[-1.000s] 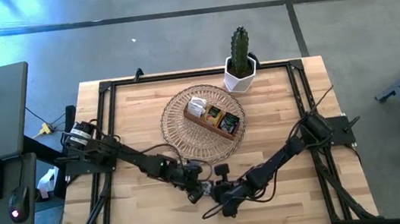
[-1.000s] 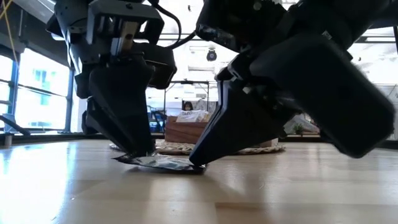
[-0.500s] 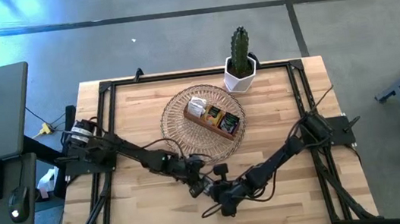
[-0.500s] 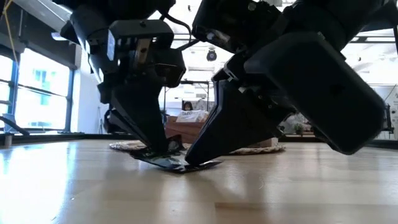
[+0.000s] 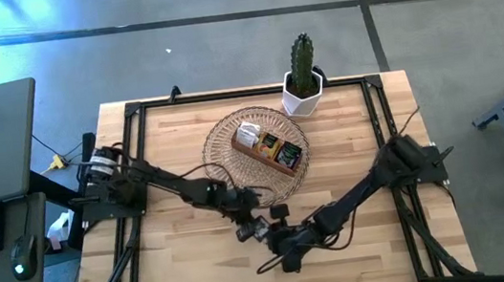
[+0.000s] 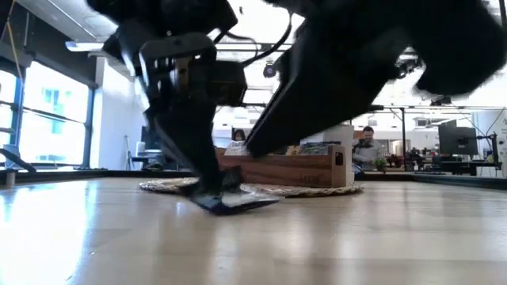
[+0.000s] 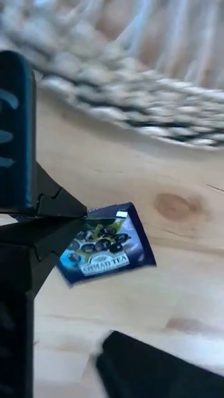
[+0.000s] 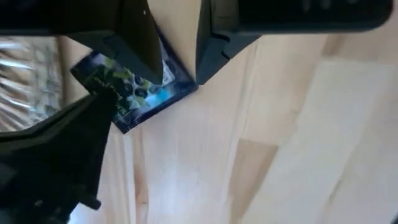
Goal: Pick & Place Tea
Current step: Put the purple tea pack into the right section of the wooden organizer
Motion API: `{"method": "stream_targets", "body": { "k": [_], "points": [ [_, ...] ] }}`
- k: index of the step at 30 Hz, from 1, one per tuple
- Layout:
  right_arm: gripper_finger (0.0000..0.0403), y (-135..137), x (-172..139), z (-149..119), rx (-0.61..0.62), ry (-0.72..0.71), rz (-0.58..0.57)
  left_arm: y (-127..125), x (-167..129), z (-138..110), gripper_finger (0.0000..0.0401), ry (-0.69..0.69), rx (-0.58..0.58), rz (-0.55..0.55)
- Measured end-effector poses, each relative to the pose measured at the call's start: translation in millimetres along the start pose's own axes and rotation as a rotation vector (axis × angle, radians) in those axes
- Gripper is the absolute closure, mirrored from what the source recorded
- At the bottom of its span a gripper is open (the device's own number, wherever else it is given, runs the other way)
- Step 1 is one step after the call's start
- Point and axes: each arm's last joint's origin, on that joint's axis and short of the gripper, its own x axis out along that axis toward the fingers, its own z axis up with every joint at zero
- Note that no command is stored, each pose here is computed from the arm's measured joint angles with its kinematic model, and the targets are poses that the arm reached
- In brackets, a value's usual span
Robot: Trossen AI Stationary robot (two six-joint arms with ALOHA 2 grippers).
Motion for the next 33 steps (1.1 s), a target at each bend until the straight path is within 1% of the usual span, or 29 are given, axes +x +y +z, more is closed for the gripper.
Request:
{"method": "stream_targets", "body": {
  "k": [2,4,6,8,10,12,14,16,17,19,21,22,25,27,30,33],
  "points": [
    [0.0303,-5.9,-16.8,4.8,-0.001,0.043,0.017,-1.0,-7.1,11.6,0.0400,0.001,0.070,-0.007],
    [0.0300,-13.0,-35.7,8.8,0.037,0.090,0.027,-3.1,-17.2,23.5,0.0401,0.015,0.148,0.020],
    [0.0301,-21.5,-55.8,10.2,0.095,0.153,0.018,-5.7,-27.9,37.9,0.0401,0.032,0.250,0.077],
    [0.0306,-29.7,-75.2,8.0,0.155,0.227,-0.010,-10.2,-41.4,54.0,0.0401,0.039,0.370,0.162],
    [0.0312,-35.4,-93.7,3.0,0.181,0.300,-0.060,-15.6,-57.1,69.9,0.0401,0.034,0.496,0.276],
    [0.0321,-36.9,-109.5,-3.3,0.177,0.345,-0.137,-18.5,-69.5,85.6,0.0401,0.018,0.611,0.392],
    [0.0330,-36.1,-122.9,-10.7,0.195,0.378,-0.225,-20.8,-75.8,98.5,0.0401,-0.002,0.721,0.480],
    [0.0339,-33.3,-135.4,-18.5,0.241,0.396,-0.302,-21.4,-79.9,106.9,0.0401,-0.007,0.821,0.550],
    [0.0344,-30.8,-140.0,-23.7,0.266,0.388,-0.337,-22.3,-80.1,112.2,0.0401,-0.030,0.859,0.585],
    [0.0354,-26.3,-147.0,-37.0,0.258,0.389,-0.383,-19.0,-80.2,121.2,0.0401,-0.065,0.916,0.663],
    [0.0364,-22.0,-153.4,-51.3,0.266,0.422,-0.374,-16.2,-80.6,125.7,0.0401,-0.078,0.958,0.707],
    [0.0369,-20.7,-156.7,-58.0,0.292,0.434,-0.362,-13.7,-81.1,130.3,0.0401,-0.100,0.969,0.719],
    [0.0383,-22.3,-167.6,-78.3,0.351,0.451,-0.353,-4.9,-67.9,140.8,0.0401,-0.133,0.995,0.745],
    [0.0390,-27.4,-175.1,-89.6,0.372,0.426,-0.364,3.4,-59.1,139.9,0.0401,-0.087,1.027,0.767],
    [0.0397,-37.6,-186.3,-105.6,0.408,0.366,-0.374,7.3,-51.2,148.4,0.0401,-0.120,1.076,0.769],
    [0.0401,-46.8,-194.2,-117.5,0.486,0.324,-0.338,15.9,-35.2,143.4,0.0401,-0.034,1.118,0.795]
  ]
}}
